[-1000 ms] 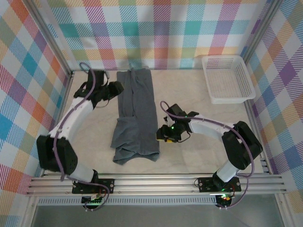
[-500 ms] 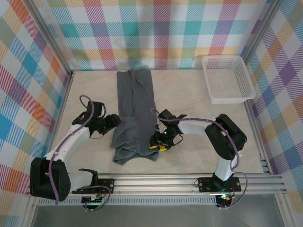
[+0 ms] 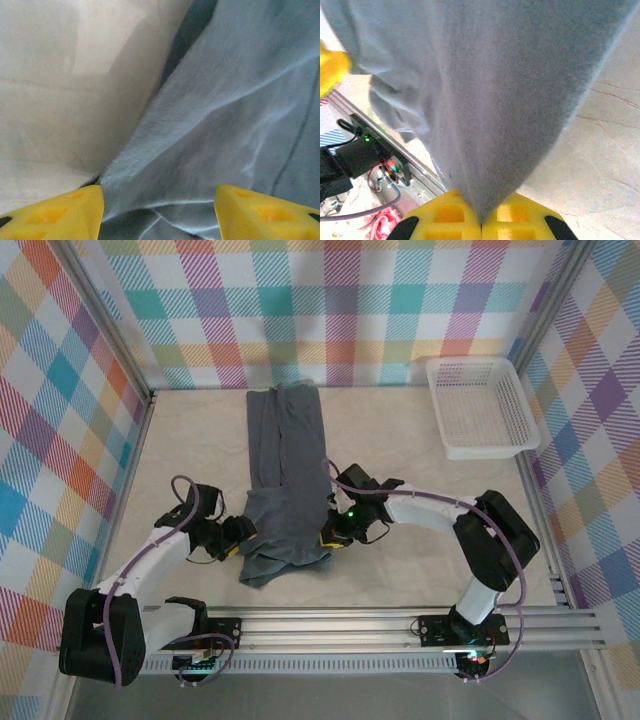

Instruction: Fold the inside-out t-shirt

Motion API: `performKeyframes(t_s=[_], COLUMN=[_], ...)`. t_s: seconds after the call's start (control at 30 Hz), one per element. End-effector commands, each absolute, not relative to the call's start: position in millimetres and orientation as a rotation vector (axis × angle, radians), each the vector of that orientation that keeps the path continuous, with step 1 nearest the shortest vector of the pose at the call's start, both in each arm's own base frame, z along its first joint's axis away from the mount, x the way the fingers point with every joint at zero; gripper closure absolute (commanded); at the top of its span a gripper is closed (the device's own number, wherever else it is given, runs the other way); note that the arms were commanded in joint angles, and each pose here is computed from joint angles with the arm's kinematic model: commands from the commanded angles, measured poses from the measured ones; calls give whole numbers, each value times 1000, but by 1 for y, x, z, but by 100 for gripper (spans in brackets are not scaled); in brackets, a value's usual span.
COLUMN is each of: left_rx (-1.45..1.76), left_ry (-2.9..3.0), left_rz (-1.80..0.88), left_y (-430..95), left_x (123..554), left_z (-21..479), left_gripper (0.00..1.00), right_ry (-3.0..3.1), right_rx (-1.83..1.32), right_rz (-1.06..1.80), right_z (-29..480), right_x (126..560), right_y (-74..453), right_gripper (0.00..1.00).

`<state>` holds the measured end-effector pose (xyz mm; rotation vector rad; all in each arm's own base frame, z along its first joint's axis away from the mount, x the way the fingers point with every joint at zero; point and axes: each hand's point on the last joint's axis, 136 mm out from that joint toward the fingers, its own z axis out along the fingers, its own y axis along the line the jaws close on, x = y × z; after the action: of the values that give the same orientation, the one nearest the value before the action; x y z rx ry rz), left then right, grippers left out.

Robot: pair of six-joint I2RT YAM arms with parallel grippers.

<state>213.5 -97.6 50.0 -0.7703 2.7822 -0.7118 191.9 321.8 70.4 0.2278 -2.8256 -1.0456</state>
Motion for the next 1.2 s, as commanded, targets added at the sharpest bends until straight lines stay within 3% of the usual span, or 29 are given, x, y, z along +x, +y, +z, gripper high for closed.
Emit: performKeyframes(t_s=[0.0,0.37,0.47,0.7,0.9,1.17], left_rx=[-754,-675,-666,-630,-578,-496], left_ry=[2806,2983,2951,2926,3013,3005], left_rz=[-816,-763,-782,-810,-837,-950], left_y=[-116,-135,-139,-142,-147,-165], left_x=[210,198,205,208,173,130], left_z=[47,15,17,28,29,70], left_gripper=[40,40,45,100,100,100], right_ry=[-2802,-2801,-2804,-2853,-2851,-2820], right_rx=[193,185,181,158,100,102], right_rz=[-1018,-1001,-996,-939,-941,-978], right_z=[63,61,60,60,59,81], right_x=[188,188,188,190,170,119], right_y=[322,323,323,313,294,269], right_gripper=[100,100,100,100,100,100])
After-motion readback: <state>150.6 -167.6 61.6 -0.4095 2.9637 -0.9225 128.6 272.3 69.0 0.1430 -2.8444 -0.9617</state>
